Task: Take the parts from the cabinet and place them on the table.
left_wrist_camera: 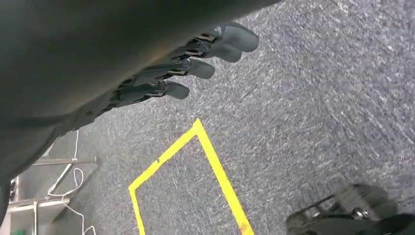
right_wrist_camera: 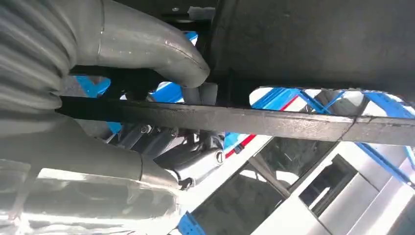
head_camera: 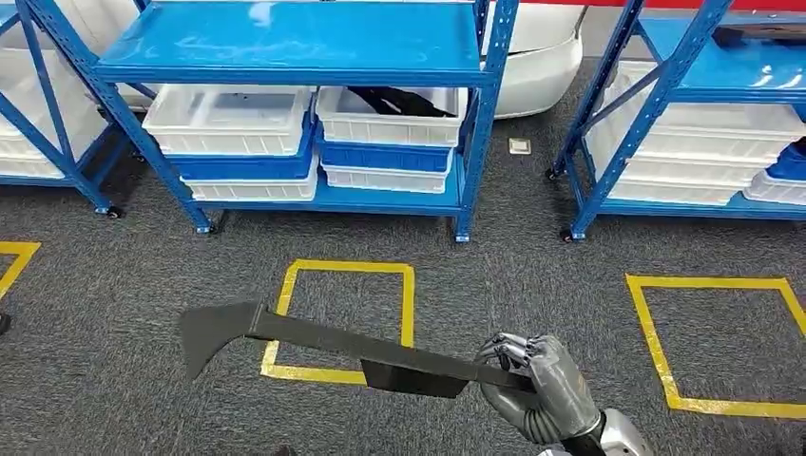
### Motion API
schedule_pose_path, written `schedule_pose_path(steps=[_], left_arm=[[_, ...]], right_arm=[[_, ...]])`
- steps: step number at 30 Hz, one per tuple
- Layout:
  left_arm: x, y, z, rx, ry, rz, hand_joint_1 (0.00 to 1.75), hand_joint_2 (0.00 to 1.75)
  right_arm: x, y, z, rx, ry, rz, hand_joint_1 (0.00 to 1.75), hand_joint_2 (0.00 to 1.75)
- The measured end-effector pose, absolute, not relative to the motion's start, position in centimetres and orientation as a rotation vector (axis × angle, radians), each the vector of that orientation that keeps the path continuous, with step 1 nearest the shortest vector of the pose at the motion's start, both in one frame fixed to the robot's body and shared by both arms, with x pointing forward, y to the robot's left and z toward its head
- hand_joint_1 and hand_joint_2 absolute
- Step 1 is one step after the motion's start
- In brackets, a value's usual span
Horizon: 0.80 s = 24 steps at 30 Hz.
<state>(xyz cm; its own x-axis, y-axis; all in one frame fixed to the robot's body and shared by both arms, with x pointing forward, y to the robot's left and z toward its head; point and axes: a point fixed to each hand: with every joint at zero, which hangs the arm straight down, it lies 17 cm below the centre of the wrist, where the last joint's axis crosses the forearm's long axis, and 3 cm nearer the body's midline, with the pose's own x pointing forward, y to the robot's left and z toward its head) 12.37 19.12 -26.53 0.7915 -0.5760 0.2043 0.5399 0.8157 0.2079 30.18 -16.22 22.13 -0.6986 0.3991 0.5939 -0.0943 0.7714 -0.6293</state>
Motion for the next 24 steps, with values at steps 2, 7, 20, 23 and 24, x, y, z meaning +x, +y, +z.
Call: schedule_pose_path(steps=[2,7,20,23,24], left_arm=[[12.4,19.2,-26.5,0.143,-0.265,-0.609,0.0,0.0],[12.9,19.1,-26.4,0.149,-0.274,-0.636,0.0,0.0],[13.5,20.8,-26.5,0.183,-0.262,-0.648,0.0,0.0],[13.7,21.1,-26.5,0.184,-0.262,-0.647,0.0,0.0],[13.7,21.0,-26.5,0.183,-0.262,-0.645,0.0,0.0]], right_arm=[[30.2,-16.2,22.0,-0.225,-2.201,0.832,1.75,1.75],[30.3,-16.2,22.3,-0.231,-2.21,0.824,1.75,1.75],[30.6,-16.1,23.0,-0.233,-2.236,0.827,1.75,1.75],[30.8,-16.1,23.2,-0.234,-2.243,0.828,1.75,1.75],[30.7,-16.1,23.1,-0.233,-2.241,0.829,1.75,1.75]])
